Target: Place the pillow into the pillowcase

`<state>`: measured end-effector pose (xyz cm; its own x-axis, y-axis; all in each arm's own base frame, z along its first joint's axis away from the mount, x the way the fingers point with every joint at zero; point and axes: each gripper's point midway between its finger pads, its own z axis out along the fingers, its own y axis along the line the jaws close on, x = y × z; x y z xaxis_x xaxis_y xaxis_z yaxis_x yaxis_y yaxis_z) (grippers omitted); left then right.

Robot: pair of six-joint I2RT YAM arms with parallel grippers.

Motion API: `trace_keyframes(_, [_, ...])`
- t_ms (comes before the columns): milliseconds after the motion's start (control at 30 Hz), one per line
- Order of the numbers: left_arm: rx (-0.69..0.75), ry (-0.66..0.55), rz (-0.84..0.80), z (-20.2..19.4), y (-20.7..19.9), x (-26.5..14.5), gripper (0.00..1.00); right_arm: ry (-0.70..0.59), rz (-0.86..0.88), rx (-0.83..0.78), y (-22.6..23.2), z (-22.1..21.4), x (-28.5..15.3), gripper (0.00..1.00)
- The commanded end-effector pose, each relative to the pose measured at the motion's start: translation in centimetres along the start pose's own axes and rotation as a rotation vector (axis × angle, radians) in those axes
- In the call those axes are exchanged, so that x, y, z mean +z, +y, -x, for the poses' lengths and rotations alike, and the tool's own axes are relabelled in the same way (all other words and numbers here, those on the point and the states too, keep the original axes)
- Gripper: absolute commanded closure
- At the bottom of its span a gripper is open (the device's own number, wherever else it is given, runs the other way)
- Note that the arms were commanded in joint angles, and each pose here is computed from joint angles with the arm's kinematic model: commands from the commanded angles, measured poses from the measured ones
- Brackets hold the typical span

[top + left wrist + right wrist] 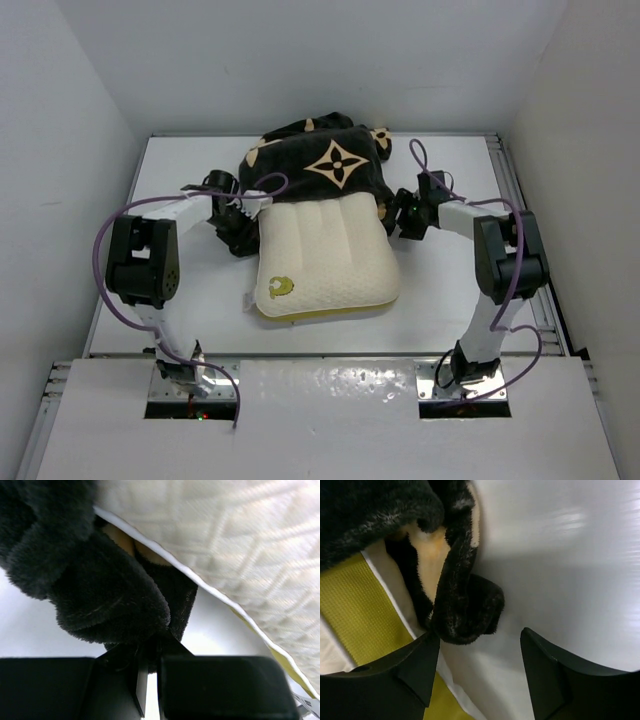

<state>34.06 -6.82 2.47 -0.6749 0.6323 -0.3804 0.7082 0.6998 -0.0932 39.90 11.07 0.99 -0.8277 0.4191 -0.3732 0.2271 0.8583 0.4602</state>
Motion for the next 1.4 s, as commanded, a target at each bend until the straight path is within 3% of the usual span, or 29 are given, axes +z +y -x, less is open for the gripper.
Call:
trace_keyframes(0, [0.010, -0.017, -0.023, -0.3, -0.9, -1.3, 1.00, -0.054, 0.033, -0.046, 1.3, 1.1, 1.0, 0.35])
trace_keyframes(67, [0.015, -0.011, -0.062, -0.7, -1.8, -1.2, 1.00, -0.045, 0.055, -0.061, 1.8, 0.4, 1.8, 0.35])
trace_keyframes(133, [0.046, -0.013, -0.106, -1.0, -2.7, -1.2, 1.00, -0.047, 0.104, -0.077, 2.8, -0.4, 2.4, 0.52])
trace_keyframes(167, [0.055, -0.019, -0.129, -1.0, -3.1, -1.3, 1.00, -0.052, 0.125, -0.080, 3.2, -0.6, 2.4, 0.63])
trace_keyframes(200, [0.066, -0.027, -0.153, -1.0, -3.6, -1.5, 1.00, -0.053, 0.154, -0.072, 3.7, -1.2, 2.4, 0.87])
trace_keyframes(233, [0.069, -0.042, -0.223, -0.8, -5.0, -2.0, 1.00, -0.038, 0.215, -0.074, 4.9, -1.7, 1.6, 1.00])
trace_keyframes(333, [0.110, -0.121, -0.407, 0.8, -8.1, -4.1, 1.00, 0.000, 0.422, -0.015, 8.4, -3.5, -2.5, 1.00])
trace_keyframes(400, [0.148, -0.210, -0.481, 3.3, -8.8, -6.0, 1.00, -0.015, 0.589, 0.114, 10.8, -3.6, -6.1, 1.00])
trace_keyframes(467, [0.127, -0.309, -0.614, 5.6, -10.7, -8.7, 1.00, -0.021, 0.742, 0.241, 14.1, -2.1, -11.7, 1.00])
trace_keyframes(567, [0.066, -0.402, -0.661, 10.0, -10.2, -12.3, 1.00, -0.081, 0.896, 0.255, 18.1, 1.4, -18.6, 1.00])
trace_keyframes(733, [0.024, -0.463, -0.561, 13.9, -7.0, -15.6, 1.00, -0.139, 0.958, 0.334, 20.9, 6.1, -26.6, 1.00])
trace_keyframes(833, [-0.016, -0.478, -0.509, 14.3, -5.3, -16.4, 1.00, -0.142, 1.010, 0.512, 19.6, 8.2, -28.4, 1.00])
trace_keyframes(933, [-0.058, -0.518, -0.456, 15.0, -2.9, -17.8, 1.00, -0.207, 1.112, 0.561, 19.3, 10.0, -30.8, 1.00])
trace_keyframes(1100, [0.033, -0.660, -0.223, 18.1, 1.7, -24.5, 1.00, -0.358, 1.027, 0.439, 19.2, 14.0, -33.7, 1.00])
trace_keyframes(1167, [0.093, -0.771, -0.096, 19.6, 3.2, -28.9, 1.00, -0.420, 1.004, 0.385, 19.1, 15.1, -35.3, 1.00])
trace_keyframes(1367, [0.105, -0.926, 0.142, 20.3, 3.8, -35.9, 1.00, -0.492, 0.984, 0.375, 17.6, 15.3, -37.3, 1.00])
